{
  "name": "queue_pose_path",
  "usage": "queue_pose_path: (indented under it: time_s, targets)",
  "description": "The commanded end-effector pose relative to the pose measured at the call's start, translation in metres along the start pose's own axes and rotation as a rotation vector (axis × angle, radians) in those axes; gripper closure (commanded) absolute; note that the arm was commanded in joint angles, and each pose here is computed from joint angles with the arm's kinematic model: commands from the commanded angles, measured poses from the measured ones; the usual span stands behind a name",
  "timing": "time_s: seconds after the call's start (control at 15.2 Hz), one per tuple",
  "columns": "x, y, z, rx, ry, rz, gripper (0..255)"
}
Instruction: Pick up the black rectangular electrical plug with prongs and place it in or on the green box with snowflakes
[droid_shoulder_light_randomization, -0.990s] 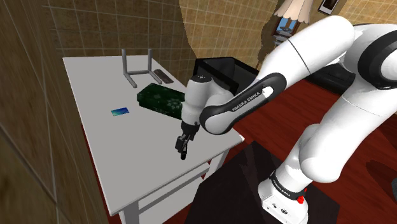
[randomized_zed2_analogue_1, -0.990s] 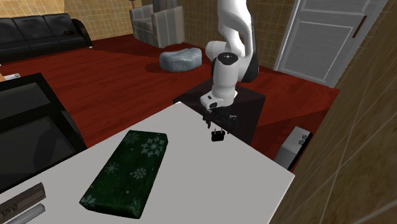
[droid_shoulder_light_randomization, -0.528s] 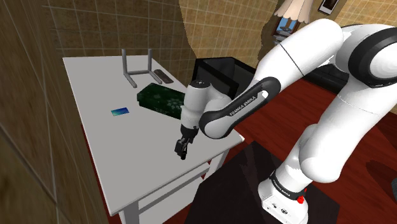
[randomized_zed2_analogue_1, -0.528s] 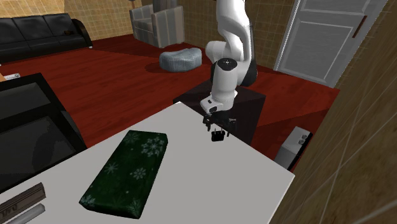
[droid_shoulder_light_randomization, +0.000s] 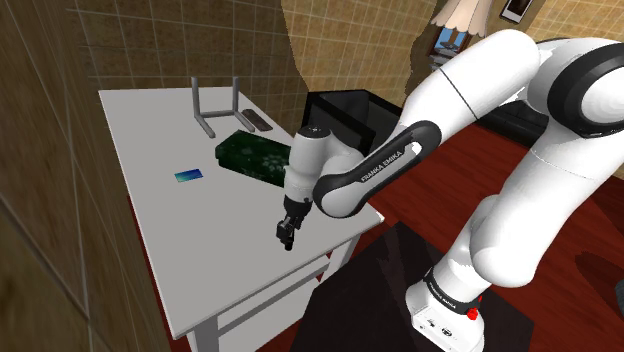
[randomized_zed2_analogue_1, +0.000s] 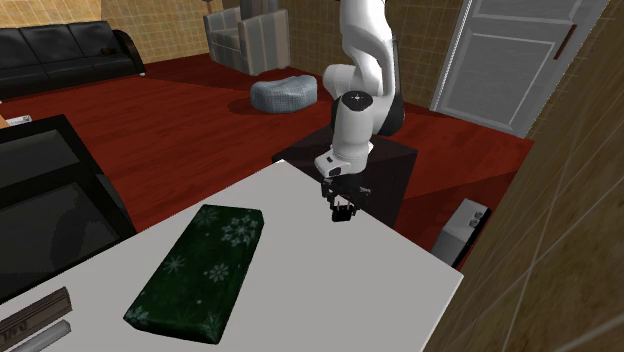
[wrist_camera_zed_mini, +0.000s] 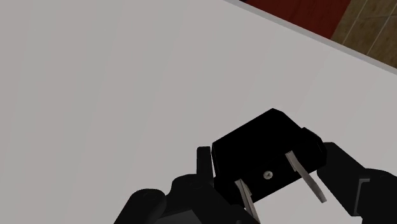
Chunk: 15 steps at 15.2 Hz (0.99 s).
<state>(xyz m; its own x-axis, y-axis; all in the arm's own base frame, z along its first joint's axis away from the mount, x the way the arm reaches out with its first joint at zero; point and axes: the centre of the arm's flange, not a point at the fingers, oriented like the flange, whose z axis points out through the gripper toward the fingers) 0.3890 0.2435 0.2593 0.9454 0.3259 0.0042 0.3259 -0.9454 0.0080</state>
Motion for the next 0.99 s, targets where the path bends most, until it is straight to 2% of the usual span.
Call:
queue_pose_path:
  time_s: [0.0, 0.26, 0.92]
  targets:
    - [0.0, 0.0, 0.0, 0.0, -0.001, 0.0, 255]
    - [0.0, 0.0, 0.001, 0.0, -0.001, 0.0, 255]
    - [0.0, 0.0, -0.052, 0.0, -0.001, 0.0, 255]
